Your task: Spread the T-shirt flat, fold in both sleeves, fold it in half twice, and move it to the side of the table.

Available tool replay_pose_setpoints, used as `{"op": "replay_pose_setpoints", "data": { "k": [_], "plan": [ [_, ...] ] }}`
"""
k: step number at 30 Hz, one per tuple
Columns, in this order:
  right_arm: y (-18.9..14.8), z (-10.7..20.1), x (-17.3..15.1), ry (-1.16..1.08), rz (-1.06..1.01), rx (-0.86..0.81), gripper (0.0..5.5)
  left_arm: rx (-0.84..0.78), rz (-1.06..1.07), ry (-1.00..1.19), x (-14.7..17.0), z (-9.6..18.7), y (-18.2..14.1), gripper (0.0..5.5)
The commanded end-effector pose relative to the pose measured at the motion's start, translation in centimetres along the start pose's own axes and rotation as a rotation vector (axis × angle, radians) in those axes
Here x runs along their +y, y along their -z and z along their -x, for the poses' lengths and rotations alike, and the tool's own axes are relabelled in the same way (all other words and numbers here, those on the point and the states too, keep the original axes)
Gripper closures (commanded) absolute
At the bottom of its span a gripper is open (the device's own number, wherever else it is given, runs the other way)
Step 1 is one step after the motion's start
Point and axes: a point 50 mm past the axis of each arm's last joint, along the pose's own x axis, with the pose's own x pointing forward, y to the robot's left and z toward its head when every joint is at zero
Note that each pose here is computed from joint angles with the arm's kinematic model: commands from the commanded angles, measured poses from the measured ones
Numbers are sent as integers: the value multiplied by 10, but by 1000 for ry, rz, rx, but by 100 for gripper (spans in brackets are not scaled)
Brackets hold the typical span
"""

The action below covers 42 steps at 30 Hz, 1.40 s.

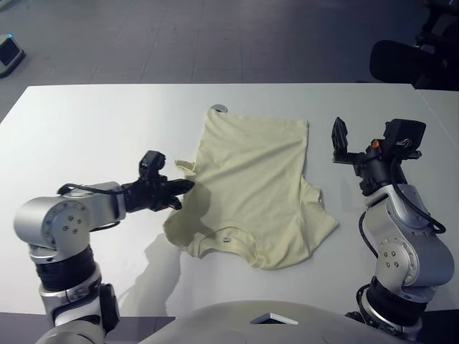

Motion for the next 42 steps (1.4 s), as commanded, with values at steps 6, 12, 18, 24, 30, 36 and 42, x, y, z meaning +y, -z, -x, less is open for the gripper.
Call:
{"op": "replay_pose_setpoints", "data": {
  "k": [6, 12, 18, 24, 30, 36, 42],
  "plan": [
    [-4, -7, 6, -49, 5, -3, 10, 21, -9, -6, -22, -30, 14, 513],
    [3, -2, 2, -41, 4, 54, 10, -116, 74, 108, -37, -30, 6, 406],
    [32, 39, -26, -2, -116, 305, 10, -400, 210, -14, -11, 1, -20, 311],
    [59, 67, -40, -52, -178, 574, 10, -507, 263, -124, -5, 19, -14, 213],
    [84, 84, -38, -16, -280, 728, 46, -502, 252, -138, -4, 20, -17, 114],
    [94, 96, -29, -19, -318, 793, 141, -477, 248, -128, -5, 17, -16, 18],
    [93, 91, -21, -49, -329, 781, 233, -467, 258, -130, -5, 16, -13, 10]
  ]
}}
